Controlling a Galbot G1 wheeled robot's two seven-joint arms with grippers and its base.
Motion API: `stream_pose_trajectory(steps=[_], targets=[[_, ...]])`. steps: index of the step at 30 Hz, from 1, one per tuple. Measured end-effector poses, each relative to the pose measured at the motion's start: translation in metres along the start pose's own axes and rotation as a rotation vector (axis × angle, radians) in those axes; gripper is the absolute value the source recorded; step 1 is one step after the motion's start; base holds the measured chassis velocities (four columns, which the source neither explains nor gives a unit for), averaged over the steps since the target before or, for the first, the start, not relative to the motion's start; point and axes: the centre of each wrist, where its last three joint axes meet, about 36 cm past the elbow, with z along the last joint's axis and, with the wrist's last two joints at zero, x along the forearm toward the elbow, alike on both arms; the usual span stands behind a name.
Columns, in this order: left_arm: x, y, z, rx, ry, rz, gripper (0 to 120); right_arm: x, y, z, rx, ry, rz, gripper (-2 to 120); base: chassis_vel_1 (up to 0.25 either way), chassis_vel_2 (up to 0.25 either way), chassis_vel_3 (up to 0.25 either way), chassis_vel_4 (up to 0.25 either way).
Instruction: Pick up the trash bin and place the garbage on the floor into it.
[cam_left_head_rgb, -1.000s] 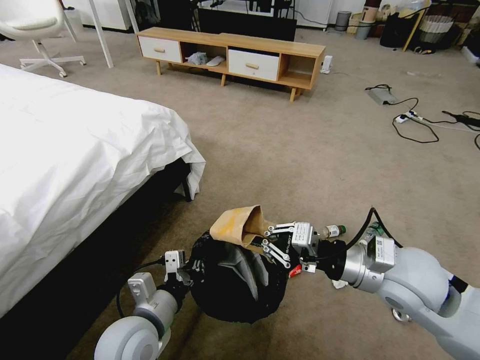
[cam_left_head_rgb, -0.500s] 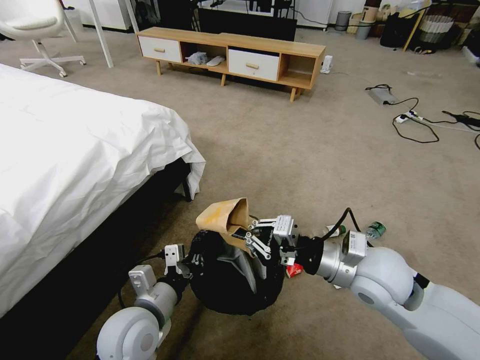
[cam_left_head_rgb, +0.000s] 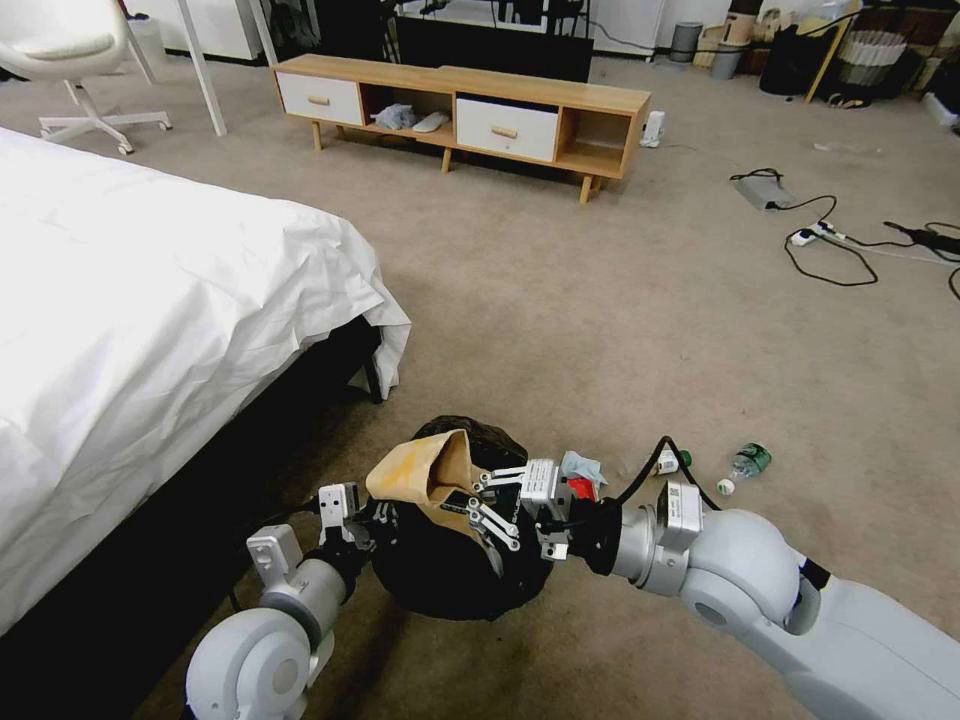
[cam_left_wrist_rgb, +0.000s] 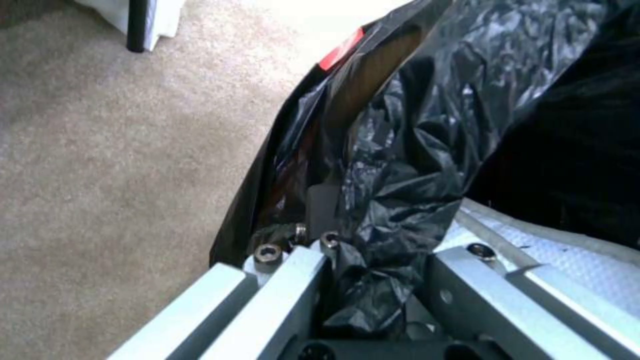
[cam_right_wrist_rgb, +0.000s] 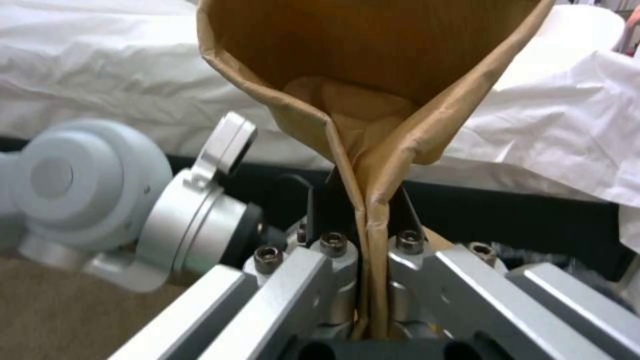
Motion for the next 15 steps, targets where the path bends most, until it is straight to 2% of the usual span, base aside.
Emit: stream_pose_trajectory(steps=[7, 15], targets=[[0.005, -0.0044, -0.0101, 0.024, -0.007, 0.002, 0, -0.0001, -0.0018, 0.0072, 0.001, 0.009, -0.002, 0, 0.0, 0.0, 0.0, 0.0], [0.0099, -0.0098, -0.0129, 0.031, -0.015, 0.022, 0, 0.0017, -0.0039, 0.0103, 0.007, 0.019, 0.004, 0, 0.0, 0.0, 0.0, 0.0]])
